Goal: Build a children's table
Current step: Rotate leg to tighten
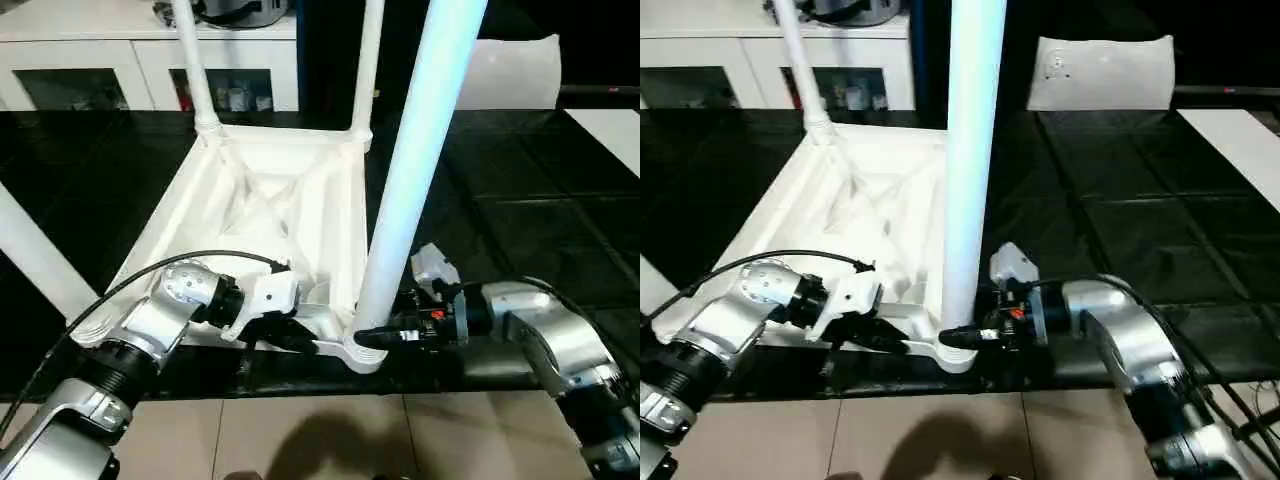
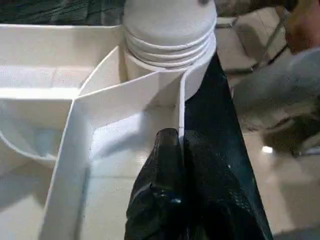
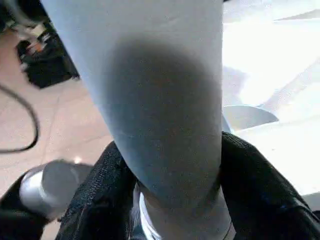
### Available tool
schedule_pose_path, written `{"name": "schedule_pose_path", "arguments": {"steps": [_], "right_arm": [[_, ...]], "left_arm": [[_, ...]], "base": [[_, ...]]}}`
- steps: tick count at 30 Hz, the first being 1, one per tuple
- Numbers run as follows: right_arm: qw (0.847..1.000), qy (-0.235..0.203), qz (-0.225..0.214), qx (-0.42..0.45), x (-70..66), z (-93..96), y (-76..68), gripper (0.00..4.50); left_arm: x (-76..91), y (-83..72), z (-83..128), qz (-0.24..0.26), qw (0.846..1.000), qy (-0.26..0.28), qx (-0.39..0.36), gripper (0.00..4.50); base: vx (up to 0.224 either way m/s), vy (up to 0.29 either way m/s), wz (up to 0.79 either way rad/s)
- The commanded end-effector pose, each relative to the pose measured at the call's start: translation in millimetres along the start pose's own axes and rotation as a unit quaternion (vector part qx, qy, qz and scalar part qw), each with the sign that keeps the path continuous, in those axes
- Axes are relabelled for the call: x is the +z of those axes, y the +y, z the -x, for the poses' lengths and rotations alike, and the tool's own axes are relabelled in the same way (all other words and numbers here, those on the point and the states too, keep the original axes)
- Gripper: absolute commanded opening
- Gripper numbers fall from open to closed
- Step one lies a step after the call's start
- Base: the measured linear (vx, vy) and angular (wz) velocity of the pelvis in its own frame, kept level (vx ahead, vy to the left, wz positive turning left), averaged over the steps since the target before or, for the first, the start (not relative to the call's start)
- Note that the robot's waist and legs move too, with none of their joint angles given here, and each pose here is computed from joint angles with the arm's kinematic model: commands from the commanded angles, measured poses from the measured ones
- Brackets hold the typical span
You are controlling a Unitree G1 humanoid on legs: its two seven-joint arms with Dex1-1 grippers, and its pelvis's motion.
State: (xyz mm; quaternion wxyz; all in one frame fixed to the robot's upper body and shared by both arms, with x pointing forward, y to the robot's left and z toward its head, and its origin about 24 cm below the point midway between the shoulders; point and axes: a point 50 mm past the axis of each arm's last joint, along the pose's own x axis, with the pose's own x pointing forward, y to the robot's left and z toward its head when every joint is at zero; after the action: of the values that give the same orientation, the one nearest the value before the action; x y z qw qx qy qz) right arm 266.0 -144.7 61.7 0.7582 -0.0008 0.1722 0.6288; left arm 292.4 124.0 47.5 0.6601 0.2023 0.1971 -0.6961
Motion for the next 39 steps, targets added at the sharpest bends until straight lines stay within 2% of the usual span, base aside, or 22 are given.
{"name": "schedule_pose_path", "arguments": {"steps": [1,4,6,7,10,11,15,17,18,20,22,24,26,27,28,30,31,32,34,39], "right_arm": [[0.999,-0.029,-0.019,-0.001,-1.1,-18.9,8.5,2.07],[0.997,-0.037,-0.031,-0.059,-3.5,-26.1,4.0,2.06],[0.986,-0.05,-0.066,-0.144,-3.7,-37.8,-6.7,2.06],[0.975,-0.062,-0.093,-0.194,-1.5,-46.9,-13.5,2.05],[0.959,-0.068,-0.118,-0.25,2.6,-60.8,-20.4,2.05],[0.945,-0.065,-0.133,-0.291,5.0,-71.6,-25.8,2.05],[0.936,-0.03,-0.113,-0.332,7.0,-85.4,-30.3,2.05],[0.935,-0.037,-0.101,-0.339,9.3,-86.3,-31.1,2.05],[0.934,-0.039,-0.101,-0.339,9.5,-86.2,-31.2,2.39],[0.934,-0.062,-0.091,-0.34,13.2,-82.9,-31.6,2.74],[0.933,-0.069,-0.083,-0.344,13.5,-78.4,-31.7,2.82],[0.936,-0.081,-0.07,-0.335,12.8,-71.3,-30.4,3.08],[0.939,-0.09,-0.06,-0.326,11.9,-63.6,-29.2,3.15],[0.941,-0.094,-0.053,-0.319,11.2,-58.5,-28.4,3.19],[0.948,-0.097,-0.037,-0.301,8.8,-45.5,-25.8,3.4],[0.955,-0.092,-0.019,-0.282,6.5,-35.4,-23.8,3.57],[0.963,-0.086,-0.003,-0.256,4.8,-25.8,-21.2,3.61],[0.963,-0.086,-0.002,-0.254,4.7,-25.1,-21.1,3.7],[0.976,-0.067,0.018,-0.207,3.6,-9.5,-18.1,3.84],[0.989,-0.039,0.039,-0.136,5.6,-0.4,-13.2,4.0]], "left_arm": [[8.6,16.8,0.9,0.027,0.996,-0.015,0.088,0.0],[14.9,22.7,-2.8,0.045,0.992,-0.028,0.117,0.0],[23.8,31.0,-11.7,0.071,0.984,-0.042,0.158,0.0],[29.1,36.3,-18.6,0.086,0.977,-0.048,0.188,0.0],[34.6,43.5,-28.0,0.104,0.965,-0.049,0.235,0.0],[37.7,46.9,-34.6,0.116,0.957,-0.052,0.261,0.0],[44.1,48.8,-44.0,0.115,0.952,-0.054,0.279,0.0],[45.7,48.8,-45.1,0.102,0.953,-0.05,0.281,0.0],[45.6,48.8,-45.1,0.1,0.953,-0.049,0.281,0.0],[44.0,48.7,-41.8,0.081,0.957,-0.043,0.274,0.0],[41.8,48.3,-38.2,0.075,0.959,-0.04,0.27,0.0],[38.2,47.5,-33.0,0.065,0.963,-0.035,0.261,0.0],[35.6,46.0,-28.5,0.054,0.967,-0.032,0.248,0.0],[33.7,44.7,-25.5,0.048,0.969,-0.031,0.24,0.0],[30.5,39.6,-18.9,0.016,0.978,-0.031,0.207,0.0],[26.9,34.7,-14.6,0.0,0.984,-0.027,0.176,0.0],[22.9,30.5,-10.8,-0.013,0.989,-0.018,0.147,0.0],[22.6,30.1,-10.5,-0.015,0.989,-0.017,0.144,0.0],[18.8,22.6,-4.8,-0.029,0.996,-0.017,0.084,0.0],[17.3,19.5,-0.1,-0.042,0.999,-0.005,0.034,0.0]], "base": [[0.0,0.0,0.0],[0.0,0.0,0.0],[0.0,0.0,0.0],[0.0,0.0,0.0],[0.0,0.0,0.0],[0.0,0.0,0.0],[0.0,0.0,0.0],[0.0,0.0,0.0],[0.0,0.0,0.0],[0.0,0.0,0.0],[0.0,0.0,0.0],[0.0,0.0,0.0],[0.0,0.0,0.0],[0.0,0.0,0.0],[0.0,0.0,0.0],[0.0,0.0,0.0],[0.0,0.0,0.0],[0.0,0.0,0.0],[0.0,0.0,0.0],[0.0,0.0,0.0]]}}
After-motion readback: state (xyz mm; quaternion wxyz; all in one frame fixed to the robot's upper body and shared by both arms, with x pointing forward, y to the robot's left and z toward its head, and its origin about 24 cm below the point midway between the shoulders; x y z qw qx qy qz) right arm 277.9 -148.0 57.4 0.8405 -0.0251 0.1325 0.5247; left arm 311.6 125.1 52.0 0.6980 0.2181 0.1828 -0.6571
